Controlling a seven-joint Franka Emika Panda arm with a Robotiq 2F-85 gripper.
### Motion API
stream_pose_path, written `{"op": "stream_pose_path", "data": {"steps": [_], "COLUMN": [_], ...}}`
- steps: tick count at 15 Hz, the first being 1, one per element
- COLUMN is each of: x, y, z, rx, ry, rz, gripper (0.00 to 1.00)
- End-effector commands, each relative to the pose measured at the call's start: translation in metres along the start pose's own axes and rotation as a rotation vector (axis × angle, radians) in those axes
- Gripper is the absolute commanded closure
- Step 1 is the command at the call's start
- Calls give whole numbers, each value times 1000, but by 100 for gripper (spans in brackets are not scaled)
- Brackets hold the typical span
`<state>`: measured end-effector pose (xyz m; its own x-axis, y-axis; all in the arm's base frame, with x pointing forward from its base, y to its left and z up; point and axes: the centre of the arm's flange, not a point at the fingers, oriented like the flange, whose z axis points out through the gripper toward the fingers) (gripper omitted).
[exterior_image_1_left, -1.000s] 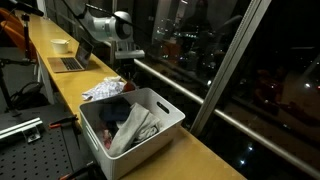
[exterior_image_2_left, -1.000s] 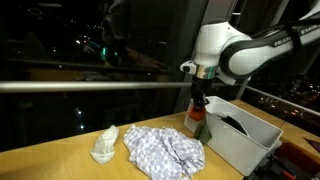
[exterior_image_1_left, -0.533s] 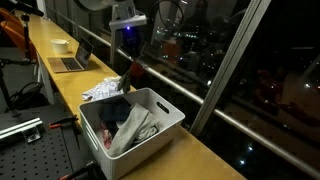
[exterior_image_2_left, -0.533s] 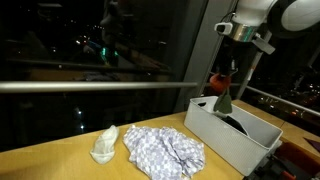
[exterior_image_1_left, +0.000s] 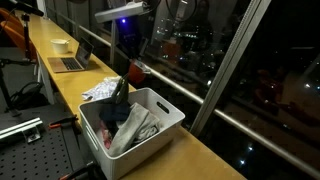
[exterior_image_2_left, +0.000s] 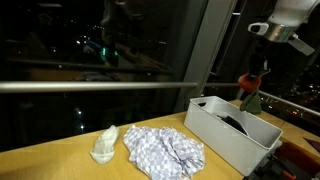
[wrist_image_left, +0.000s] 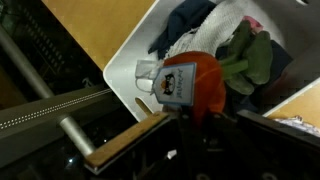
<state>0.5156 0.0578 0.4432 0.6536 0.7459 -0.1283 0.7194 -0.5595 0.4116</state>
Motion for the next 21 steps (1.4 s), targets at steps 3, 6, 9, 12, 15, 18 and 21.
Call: {"op": "stream_pose_path", "data": {"steps": [3, 6, 9, 12, 15, 18, 21], "x": [-38, -39, -11, 36, 88, 144, 191], "y": [-12, -13, -14, -17, -21, -31, -40], "z": [25, 27, 20, 9, -3, -7, 4], "rx": [18, 12, 5, 32, 87, 132, 163], "ry": [27, 56, 104, 150, 212, 247, 263], "rz": [34, 48, 37, 20, 6, -26, -70], "gripper": [44, 23, 1, 0, 0, 0, 0]}}
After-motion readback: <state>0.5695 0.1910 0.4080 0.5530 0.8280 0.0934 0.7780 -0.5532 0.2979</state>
